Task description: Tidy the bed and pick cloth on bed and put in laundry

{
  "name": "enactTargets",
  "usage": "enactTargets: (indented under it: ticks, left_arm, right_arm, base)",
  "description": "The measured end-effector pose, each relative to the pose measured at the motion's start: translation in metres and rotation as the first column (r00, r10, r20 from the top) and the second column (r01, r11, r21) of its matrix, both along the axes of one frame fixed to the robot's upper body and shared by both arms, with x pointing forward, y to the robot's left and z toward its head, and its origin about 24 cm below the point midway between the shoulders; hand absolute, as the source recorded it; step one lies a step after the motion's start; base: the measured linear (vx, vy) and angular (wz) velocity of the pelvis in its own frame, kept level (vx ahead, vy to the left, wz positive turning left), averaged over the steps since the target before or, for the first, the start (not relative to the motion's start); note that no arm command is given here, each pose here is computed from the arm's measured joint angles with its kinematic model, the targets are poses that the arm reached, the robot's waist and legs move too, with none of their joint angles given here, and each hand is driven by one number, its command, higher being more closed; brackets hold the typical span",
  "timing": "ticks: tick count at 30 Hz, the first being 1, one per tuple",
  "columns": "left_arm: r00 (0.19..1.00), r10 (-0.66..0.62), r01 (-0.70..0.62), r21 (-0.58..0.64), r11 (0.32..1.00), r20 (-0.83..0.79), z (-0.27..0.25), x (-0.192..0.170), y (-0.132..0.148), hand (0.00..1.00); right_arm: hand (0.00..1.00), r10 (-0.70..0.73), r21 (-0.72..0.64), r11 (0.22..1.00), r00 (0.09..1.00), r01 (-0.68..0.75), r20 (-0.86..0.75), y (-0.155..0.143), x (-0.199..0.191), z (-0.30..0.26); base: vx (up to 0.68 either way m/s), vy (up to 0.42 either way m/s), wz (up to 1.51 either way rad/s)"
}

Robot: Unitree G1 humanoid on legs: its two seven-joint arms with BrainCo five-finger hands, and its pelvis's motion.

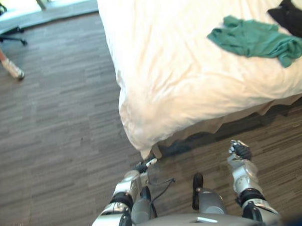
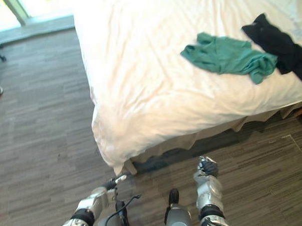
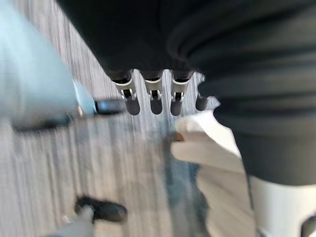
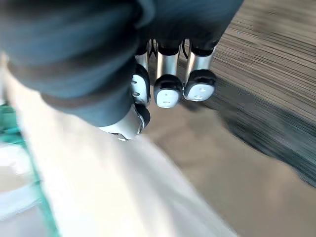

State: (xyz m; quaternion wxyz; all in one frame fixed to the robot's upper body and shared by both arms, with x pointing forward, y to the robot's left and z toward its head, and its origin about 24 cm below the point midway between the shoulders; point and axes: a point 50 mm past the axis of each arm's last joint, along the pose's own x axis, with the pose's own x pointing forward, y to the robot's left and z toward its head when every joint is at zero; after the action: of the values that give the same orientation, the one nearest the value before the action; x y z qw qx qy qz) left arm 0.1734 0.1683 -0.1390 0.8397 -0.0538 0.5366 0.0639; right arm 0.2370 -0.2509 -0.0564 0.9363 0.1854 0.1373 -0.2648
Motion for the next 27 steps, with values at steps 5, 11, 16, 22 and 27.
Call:
enactTargets:
  ticks: [5,11,16,22,27]
  left_arm:
    - [0.994,-0.036,0.042,0.052,0.998,-0.105,-0.014,-0.042,0.017,0.0]
    - [0.986,-0.123,0.132,0.079,0.988,-0.114,-0.019,-0.067,0.016,0.0]
    - [0.973,-0.224,0.222,0.029,0.975,0.062,0.001,0.0,-0.019,0.0]
    - [0.917,-0.209,0.215,0.021,0.976,0.34,0.056,0.087,-0.042,0.0]
    - [0.875,-0.088,0.154,-0.101,0.983,0.477,0.093,0.122,-0.079,0.0]
  right_arm:
    - [1.0,0.107,-0.152,0.987,0.942,-0.06,0.317,0.004,0.031,0.079]
    - [1.0,0.502,-0.198,0.863,0.742,-0.465,0.444,0.067,0.056,0.119]
    - [1.0,0.647,-0.277,0.702,0.425,-0.657,0.633,0.126,0.121,0.229]
    - [1.0,0.593,-0.382,0.69,0.177,-0.615,0.786,0.158,0.125,0.343]
    - [1.0,0.436,-0.245,0.758,0.191,-0.604,0.879,0.163,0.119,0.37]
  base:
    - [0.06,0.028,0.04]
    - [-0.04,0.014,0.03]
    - [-0.23,0.011,0.01]
    - [-0.16,-0.115,0.24]
    - [-0.02,-0.131,0.08]
